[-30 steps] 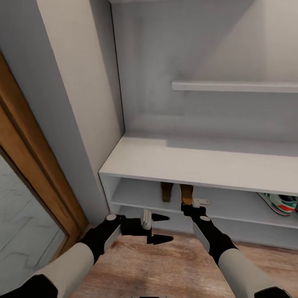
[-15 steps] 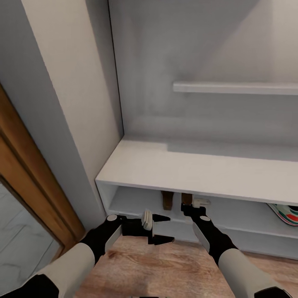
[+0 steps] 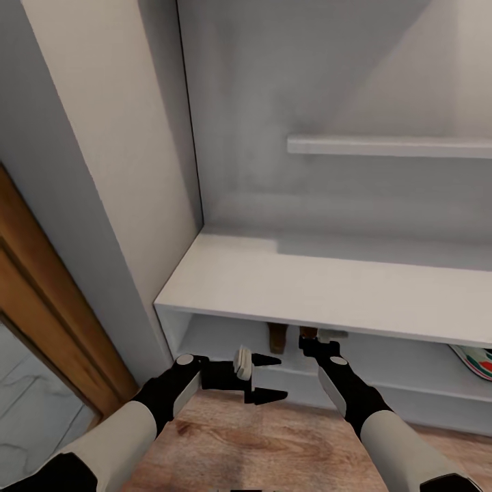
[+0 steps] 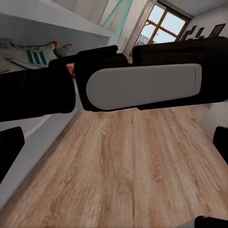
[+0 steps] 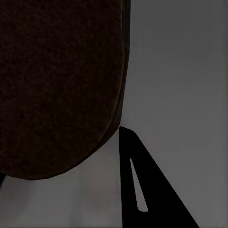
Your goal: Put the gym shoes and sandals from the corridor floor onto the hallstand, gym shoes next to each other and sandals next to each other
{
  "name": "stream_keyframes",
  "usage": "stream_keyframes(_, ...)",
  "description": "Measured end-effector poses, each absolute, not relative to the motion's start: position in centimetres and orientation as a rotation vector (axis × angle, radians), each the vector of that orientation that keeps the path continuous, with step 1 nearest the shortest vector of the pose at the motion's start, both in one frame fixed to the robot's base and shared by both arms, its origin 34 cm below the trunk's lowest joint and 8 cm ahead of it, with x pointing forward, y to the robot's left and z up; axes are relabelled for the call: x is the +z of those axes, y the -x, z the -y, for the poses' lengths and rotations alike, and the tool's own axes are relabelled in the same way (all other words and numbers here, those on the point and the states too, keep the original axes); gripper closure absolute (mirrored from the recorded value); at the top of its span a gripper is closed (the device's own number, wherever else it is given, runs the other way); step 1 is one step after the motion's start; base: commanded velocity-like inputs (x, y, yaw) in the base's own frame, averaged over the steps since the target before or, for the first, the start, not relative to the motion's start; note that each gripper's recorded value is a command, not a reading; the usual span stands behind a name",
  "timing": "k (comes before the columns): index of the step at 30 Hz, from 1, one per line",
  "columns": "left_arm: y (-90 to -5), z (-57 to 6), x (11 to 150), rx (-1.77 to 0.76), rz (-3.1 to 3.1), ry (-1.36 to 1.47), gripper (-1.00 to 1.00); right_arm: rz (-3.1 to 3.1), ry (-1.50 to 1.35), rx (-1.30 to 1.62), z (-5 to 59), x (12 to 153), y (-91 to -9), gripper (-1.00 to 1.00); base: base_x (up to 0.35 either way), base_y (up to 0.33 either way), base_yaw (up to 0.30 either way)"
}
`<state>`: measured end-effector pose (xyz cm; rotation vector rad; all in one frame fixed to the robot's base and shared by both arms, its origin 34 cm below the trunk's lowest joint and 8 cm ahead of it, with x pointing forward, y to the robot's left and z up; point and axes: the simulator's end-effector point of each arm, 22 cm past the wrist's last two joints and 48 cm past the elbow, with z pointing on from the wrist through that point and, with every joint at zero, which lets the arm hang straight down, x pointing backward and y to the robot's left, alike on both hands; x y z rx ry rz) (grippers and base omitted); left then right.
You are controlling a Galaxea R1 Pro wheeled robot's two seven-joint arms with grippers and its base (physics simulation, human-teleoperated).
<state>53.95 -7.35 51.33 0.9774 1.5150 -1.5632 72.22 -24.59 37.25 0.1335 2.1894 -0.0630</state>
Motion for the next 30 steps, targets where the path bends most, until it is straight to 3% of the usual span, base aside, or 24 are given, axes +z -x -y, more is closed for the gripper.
stream_keyframes(15,-53.95,7.35,51.33,-1.564,-1.515,-0.977,-1.0,-2.191,-0.134,-0.063,24.61,37.17,-72.18,1.0,0.047,0.0,0.0)
stream_keyframes(16,-53.95,7.35,51.34,-1.564,-1.515,-0.977,-1.0,-2.191,-0.134,-0.063,24.61,37.17,-72.18,-1.0,0.013,0.0,0.0)
stream_keyframes(30,-53.95,7.35,51.34,-1.564,-1.515,-0.977,-1.0,-2.192,-0.135,-0.062,24.61,37.11,-72.15,-1.0,0.001,0.0,0.0)
